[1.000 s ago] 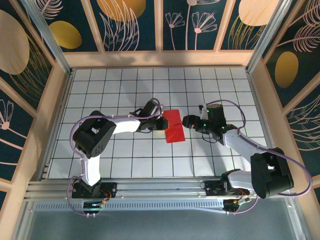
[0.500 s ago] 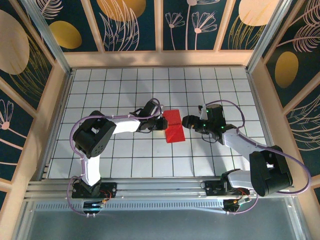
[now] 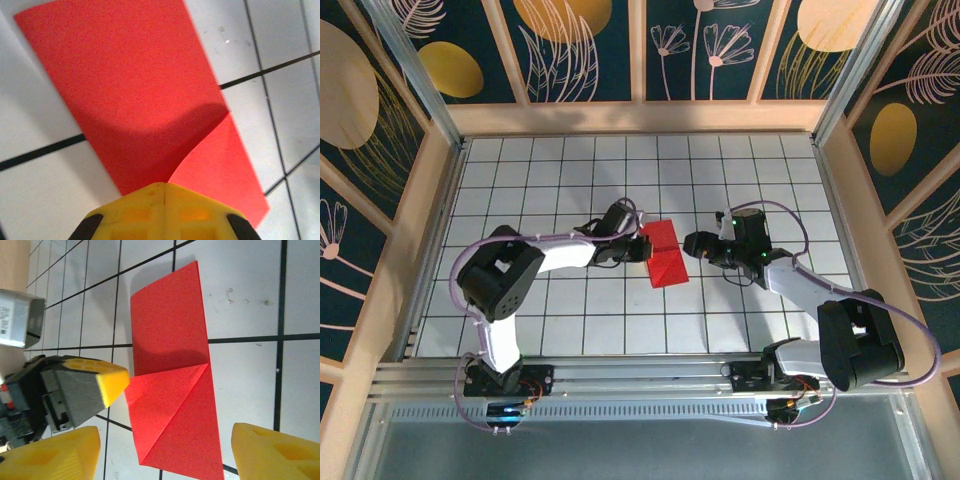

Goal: Fold a paper plane with a square sheet of paper (fold left side to right side)
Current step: Turn over the paper at the center of the table.

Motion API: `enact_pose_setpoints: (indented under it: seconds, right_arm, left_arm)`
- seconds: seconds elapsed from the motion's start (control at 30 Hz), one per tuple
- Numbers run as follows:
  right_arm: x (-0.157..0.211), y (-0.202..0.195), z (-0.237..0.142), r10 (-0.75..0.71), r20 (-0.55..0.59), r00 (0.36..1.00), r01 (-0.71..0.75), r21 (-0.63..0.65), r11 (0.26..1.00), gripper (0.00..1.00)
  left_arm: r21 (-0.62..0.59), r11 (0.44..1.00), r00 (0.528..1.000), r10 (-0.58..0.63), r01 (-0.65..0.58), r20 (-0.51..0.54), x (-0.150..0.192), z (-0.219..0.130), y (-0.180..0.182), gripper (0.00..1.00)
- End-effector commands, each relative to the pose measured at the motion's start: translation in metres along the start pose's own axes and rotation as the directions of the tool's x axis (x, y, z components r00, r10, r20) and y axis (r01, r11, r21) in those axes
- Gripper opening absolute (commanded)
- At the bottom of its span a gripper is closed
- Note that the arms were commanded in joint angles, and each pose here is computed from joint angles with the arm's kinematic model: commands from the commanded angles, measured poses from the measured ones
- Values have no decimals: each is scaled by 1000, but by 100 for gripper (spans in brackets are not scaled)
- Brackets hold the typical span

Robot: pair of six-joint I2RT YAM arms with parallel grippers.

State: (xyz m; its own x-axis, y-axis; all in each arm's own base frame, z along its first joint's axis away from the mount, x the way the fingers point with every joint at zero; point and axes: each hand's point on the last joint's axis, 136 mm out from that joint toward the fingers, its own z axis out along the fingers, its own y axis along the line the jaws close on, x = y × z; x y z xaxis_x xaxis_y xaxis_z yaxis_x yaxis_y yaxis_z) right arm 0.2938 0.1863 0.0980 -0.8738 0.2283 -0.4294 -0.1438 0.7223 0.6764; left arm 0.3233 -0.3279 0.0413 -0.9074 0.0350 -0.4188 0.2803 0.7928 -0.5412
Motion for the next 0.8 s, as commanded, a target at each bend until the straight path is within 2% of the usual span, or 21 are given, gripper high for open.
enact_pose_setpoints:
  seconds: [0.0, 0.13, 0.23, 0.63, 0.77]
  right_arm:
    - [2, 11, 4, 15, -11, 1000, -16, -88, 996, 65]
    - [2, 27, 11, 43, -21, 999, -46, -199, 979, 57]
    - [2, 35, 19, 55, -25, 998, -59, -240, 969, 56]
    - [2, 38, 57, 87, -39, 995, -94, -279, 956, 56]
    - [5, 40, 68, 92, -57, 994, -105, -298, 949, 53]
  left_arm:
    - [63, 998, 992, 6, -14, 129, -29, -30, -23, 0]
    - [87, 996, 986, -19, 4, 167, -29, -46, -27, 0]
    - [86, 996, 981, -31, 14, 191, -31, -54, -27, 0]
    - [88, 994, 971, -82, 64, 224, -29, -63, -22, 0]
    - [78, 995, 971, -83, 67, 224, -29, -63, -20, 0]
